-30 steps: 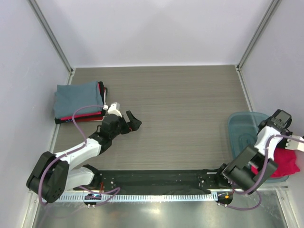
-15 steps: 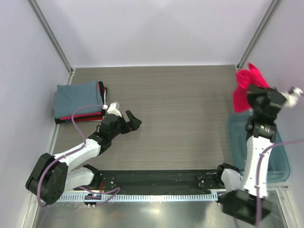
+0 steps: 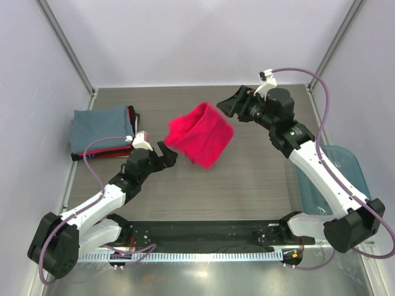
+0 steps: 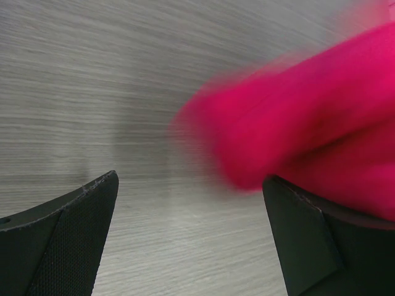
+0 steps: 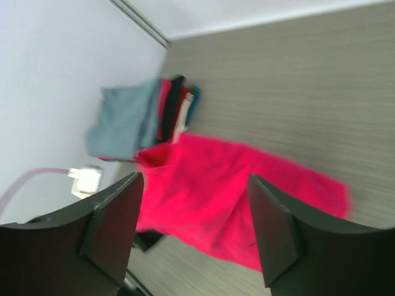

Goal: Fold and stack the t-shirts
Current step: Move the tshirt to the center of the board, then flatten the tshirt out

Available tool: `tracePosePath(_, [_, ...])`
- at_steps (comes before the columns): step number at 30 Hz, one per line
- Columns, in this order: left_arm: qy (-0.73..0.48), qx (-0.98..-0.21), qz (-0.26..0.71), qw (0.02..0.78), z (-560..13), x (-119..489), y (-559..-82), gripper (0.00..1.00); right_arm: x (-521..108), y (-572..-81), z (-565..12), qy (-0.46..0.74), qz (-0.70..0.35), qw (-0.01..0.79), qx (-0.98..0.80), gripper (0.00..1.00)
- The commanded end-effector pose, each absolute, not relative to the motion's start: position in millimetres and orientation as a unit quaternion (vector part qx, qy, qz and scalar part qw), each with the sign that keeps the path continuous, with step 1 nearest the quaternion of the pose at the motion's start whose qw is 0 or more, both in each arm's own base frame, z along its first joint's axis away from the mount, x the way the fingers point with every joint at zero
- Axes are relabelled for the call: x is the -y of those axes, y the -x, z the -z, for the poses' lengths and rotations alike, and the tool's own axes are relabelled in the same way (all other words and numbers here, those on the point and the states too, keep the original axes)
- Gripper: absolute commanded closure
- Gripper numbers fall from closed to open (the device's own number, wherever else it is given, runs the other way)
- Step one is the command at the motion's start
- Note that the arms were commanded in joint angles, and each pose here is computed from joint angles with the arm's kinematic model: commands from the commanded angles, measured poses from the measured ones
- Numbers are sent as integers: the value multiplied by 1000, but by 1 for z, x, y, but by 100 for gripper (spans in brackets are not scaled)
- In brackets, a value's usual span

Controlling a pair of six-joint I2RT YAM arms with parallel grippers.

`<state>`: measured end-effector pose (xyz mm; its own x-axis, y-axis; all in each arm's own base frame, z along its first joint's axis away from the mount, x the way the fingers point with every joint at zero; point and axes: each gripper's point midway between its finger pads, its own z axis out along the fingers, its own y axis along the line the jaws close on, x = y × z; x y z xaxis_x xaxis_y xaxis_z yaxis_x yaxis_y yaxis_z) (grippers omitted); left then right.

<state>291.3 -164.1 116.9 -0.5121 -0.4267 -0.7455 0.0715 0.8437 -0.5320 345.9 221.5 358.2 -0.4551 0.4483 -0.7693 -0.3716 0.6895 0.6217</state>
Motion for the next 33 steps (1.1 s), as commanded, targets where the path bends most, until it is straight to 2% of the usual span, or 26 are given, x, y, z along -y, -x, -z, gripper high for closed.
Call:
tracePosePath(1, [120, -817, 222, 519, -139, 149, -302, 1, -217, -348, -330, 16, -344, 513, -786, 25])
tracePosePath(3, [121, -815, 219, 523, -142, 147, -302, 0, -208, -348, -301, 7, -314, 500, -807, 19])
tracePosePath(6, [120, -814, 216, 525, -143, 146, -302, 0, -213, -343, -279, 6, -324, 474, -819, 18])
tracePosePath(10, [120, -814, 211, 528, -144, 144, -302, 0, -257, -307, -237, 66, -419, 375, -824, 14])
tracePosePath(11, [120, -814, 209, 529, -144, 143, -303, 0, -278, -284, -232, 112, -468, 327, -814, 12])
tracePosePath(14, [121, -815, 205, 528, -142, 143, -304, 0, -316, -233, -229, 201, -552, 263, -765, 5])
tracePosePath(15, [121, -816, 205, 527, -142, 143, -304, 0, -324, -225, -225, 221, -561, 263, -753, 0])
tracePosePath(18, [121, -818, 204, 524, -140, 143, -304, 1, -349, -176, -220, 329, -572, 248, -709, 0])
tracePosePath(21, [120, -818, 205, 523, -140, 144, -304, 1, -358, -150, -221, 405, -562, 264, -671, 0])
tracePosePath(26, [121, -817, 205, 525, -142, 143, -303, 0, -357, -144, -223, 441, -541, 305, -648, 0])
tracePosePath(33, [114, -819, 211, 522, -141, 147, -304, 0, -344, -165, -194, 424, -461, 333, -705, 0])
